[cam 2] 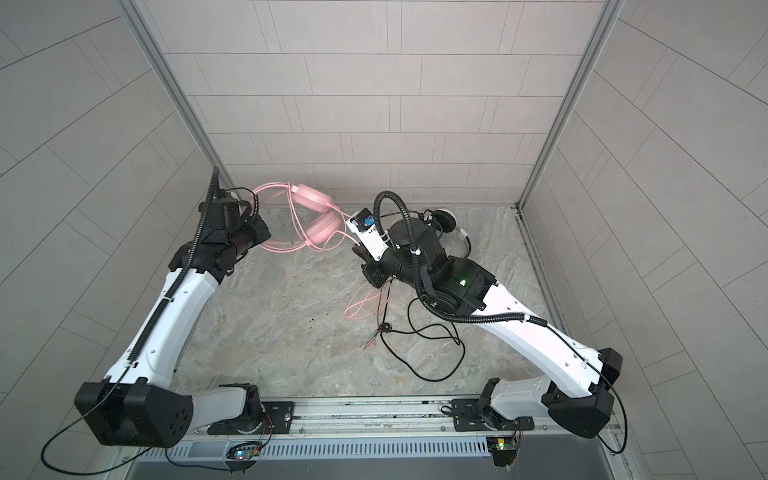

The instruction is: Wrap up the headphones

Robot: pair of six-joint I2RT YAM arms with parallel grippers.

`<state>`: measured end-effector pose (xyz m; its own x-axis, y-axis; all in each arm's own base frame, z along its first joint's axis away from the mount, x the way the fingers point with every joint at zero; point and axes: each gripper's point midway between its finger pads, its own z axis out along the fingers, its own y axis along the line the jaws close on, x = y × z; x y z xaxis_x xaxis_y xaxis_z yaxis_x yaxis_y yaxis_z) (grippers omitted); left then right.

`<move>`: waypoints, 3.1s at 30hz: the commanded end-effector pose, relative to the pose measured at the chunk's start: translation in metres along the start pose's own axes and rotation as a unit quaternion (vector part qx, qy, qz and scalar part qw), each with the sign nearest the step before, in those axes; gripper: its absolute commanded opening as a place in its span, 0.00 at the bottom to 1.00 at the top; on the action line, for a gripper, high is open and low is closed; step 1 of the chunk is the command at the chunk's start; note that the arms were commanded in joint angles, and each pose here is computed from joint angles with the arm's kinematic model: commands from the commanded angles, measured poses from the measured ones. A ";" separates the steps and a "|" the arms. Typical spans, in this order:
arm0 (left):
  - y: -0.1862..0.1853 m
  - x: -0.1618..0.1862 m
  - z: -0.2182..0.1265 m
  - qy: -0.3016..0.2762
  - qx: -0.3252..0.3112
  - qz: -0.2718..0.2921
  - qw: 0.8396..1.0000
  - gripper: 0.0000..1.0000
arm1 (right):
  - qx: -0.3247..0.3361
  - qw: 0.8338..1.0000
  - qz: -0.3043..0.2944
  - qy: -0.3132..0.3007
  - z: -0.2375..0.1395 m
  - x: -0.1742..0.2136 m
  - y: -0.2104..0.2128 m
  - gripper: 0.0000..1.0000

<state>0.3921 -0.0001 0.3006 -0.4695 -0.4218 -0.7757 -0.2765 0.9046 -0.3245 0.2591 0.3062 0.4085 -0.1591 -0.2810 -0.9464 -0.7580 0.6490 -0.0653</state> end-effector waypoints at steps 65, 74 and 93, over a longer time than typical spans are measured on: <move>-0.157 0.079 -0.111 0.179 0.477 0.203 0.837 0.00 | 0.022 0.999 0.002 0.040 0.082 0.009 -0.098 0.00; -0.177 0.041 -0.128 0.098 0.516 0.154 0.837 0.00 | -0.024 0.997 0.077 0.017 0.096 0.031 -0.094 0.08; -0.201 -0.008 -0.162 0.059 0.555 0.102 0.824 0.00 | -0.139 0.958 0.244 -0.058 0.146 0.081 -0.096 0.52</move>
<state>0.3318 -0.1847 0.4118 -0.5727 -0.1475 -0.8064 0.6579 0.5042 -0.5595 0.4065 0.3174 0.2850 -0.4775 0.0250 -0.8782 -0.7364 0.5338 0.4156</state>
